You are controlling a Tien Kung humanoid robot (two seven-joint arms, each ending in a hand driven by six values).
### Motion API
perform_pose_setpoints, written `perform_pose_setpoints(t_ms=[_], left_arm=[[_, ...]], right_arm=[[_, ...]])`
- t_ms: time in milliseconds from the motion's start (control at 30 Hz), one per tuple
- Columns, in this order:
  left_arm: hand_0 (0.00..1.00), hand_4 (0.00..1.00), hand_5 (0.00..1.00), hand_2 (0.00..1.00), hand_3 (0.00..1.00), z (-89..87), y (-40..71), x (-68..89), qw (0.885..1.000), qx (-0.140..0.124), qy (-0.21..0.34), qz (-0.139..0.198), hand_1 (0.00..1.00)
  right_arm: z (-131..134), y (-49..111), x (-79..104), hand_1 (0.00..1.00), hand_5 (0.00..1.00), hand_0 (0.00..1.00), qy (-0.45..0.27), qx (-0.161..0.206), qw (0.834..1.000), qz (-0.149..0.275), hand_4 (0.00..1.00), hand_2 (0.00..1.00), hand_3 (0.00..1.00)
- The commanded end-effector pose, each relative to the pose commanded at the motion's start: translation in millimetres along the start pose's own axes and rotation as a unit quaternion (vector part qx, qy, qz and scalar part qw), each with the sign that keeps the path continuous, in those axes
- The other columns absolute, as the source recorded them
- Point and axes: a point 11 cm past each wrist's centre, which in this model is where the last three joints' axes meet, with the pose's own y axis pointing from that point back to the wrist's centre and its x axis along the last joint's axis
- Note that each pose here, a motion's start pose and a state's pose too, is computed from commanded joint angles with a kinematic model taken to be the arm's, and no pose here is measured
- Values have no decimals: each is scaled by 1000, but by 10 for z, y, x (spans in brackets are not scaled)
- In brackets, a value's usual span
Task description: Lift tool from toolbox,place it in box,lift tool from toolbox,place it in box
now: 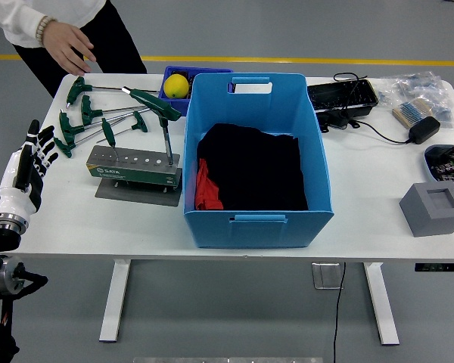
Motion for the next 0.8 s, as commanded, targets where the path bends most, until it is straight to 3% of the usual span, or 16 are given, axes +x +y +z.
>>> perform_pose_setpoints(t_ms=[800], left_arm=[[931,916,998,972,860,-19,16,2,1000,2,-5,1,984]], right_arm=[[29,-5,0,623,676,648,-10,-1,1000,-3,761,697,560]])
